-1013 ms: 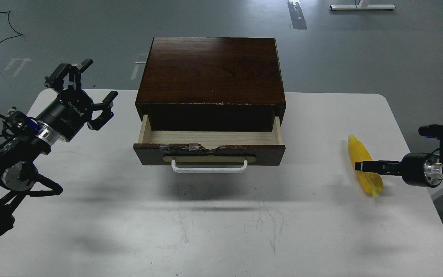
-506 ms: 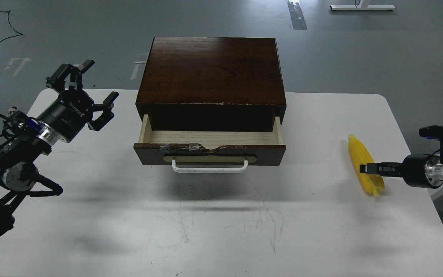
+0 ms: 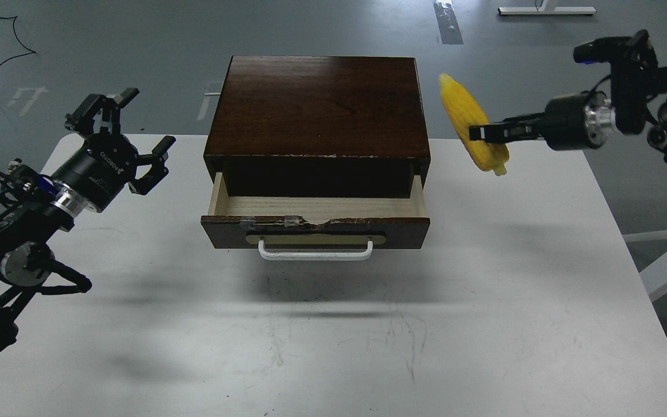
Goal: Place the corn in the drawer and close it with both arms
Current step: 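Lift the corn cob and carry it over the open drawer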
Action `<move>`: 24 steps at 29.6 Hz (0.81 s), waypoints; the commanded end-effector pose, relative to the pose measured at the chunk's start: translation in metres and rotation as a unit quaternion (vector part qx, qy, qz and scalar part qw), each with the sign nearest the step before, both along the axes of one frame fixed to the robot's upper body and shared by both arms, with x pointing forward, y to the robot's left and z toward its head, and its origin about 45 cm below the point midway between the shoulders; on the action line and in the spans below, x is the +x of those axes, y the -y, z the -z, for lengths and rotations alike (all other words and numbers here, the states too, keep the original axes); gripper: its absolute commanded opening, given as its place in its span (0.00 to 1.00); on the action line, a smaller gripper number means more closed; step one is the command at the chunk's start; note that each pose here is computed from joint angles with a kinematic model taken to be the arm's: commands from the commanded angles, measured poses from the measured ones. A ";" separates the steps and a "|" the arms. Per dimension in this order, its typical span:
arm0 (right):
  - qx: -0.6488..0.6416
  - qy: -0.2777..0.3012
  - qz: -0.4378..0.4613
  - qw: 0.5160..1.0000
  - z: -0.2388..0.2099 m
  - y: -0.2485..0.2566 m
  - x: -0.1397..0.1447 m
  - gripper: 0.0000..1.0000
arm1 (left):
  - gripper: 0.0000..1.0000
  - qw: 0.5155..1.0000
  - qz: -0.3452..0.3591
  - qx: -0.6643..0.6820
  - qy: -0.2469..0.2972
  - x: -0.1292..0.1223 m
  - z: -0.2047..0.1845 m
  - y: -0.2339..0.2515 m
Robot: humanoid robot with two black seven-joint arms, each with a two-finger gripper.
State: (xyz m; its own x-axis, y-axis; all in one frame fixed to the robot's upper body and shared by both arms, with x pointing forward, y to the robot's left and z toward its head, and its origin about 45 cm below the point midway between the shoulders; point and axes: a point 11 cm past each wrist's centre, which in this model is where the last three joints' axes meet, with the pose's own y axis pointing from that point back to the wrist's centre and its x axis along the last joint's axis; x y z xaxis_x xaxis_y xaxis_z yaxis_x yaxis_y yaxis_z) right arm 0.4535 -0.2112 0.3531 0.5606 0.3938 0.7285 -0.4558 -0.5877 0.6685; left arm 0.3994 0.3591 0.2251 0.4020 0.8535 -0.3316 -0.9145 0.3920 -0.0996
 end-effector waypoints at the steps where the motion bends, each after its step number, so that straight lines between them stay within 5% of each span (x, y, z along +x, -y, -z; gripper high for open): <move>1: -0.037 0.027 -0.083 0.996 -0.026 -0.062 -0.010 0.18 | 0.99 1.000 0.001 0.000 0.000 0.000 0.000 0.000; 10: -0.143 0.105 -0.272 0.946 -0.035 -0.164 -0.058 0.18 | 0.99 1.000 0.000 -0.002 0.002 0.000 -0.001 0.000; 24: -0.179 0.149 -0.355 0.905 0.027 -0.180 -0.059 0.19 | 0.99 1.000 -0.007 0.004 0.006 0.000 -0.007 -0.008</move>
